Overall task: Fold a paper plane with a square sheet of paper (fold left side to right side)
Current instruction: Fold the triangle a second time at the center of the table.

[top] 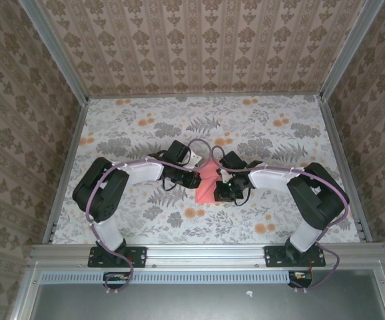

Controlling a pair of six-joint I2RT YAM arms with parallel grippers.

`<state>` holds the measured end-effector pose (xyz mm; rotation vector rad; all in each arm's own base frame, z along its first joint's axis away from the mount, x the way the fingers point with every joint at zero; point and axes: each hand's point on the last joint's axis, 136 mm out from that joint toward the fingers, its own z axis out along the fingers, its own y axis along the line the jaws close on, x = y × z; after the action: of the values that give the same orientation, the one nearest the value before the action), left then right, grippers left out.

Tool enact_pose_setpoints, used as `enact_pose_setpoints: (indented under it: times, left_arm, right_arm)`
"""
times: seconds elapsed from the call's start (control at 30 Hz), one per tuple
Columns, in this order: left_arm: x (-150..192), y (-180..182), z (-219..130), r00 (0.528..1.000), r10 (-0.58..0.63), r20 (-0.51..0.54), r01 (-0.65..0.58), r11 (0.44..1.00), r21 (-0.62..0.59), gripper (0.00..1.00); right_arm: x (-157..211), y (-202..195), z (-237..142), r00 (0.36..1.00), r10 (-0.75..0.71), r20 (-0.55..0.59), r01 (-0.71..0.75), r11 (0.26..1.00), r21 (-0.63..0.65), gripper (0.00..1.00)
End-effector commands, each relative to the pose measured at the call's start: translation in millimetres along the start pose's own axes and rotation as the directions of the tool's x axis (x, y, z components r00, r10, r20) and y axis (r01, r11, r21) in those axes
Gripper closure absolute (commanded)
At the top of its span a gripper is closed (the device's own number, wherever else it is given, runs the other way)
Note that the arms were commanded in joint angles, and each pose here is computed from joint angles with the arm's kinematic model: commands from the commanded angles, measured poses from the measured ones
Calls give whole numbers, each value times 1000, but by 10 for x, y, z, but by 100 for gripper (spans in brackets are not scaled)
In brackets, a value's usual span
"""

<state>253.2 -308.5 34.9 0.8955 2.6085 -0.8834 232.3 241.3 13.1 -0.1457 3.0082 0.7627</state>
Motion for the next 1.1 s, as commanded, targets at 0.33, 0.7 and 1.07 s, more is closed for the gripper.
enact_pose_setpoints:
  times: [0.33, 0.7, 1.07]
  left_arm:
    - [-148, 51, 31, 999, 25, 26, -24, 1000, -17, 98]
    - [-128, 85, 70, 1000, 22, 16, -21, 999, -26, 98]
    - [-93, 130, 139, 1000, 17, 0, -17, 999, -31, 98]
  right_arm:
    - [97, -154, 33, 999, 9, -47, -5, 998, 67, 90]
    - [103, -164, 42, 999, 10, -50, -7, 998, 69, 90]
    - [101, -161, 49, 998, 9, -55, -5, 998, 69, 90]
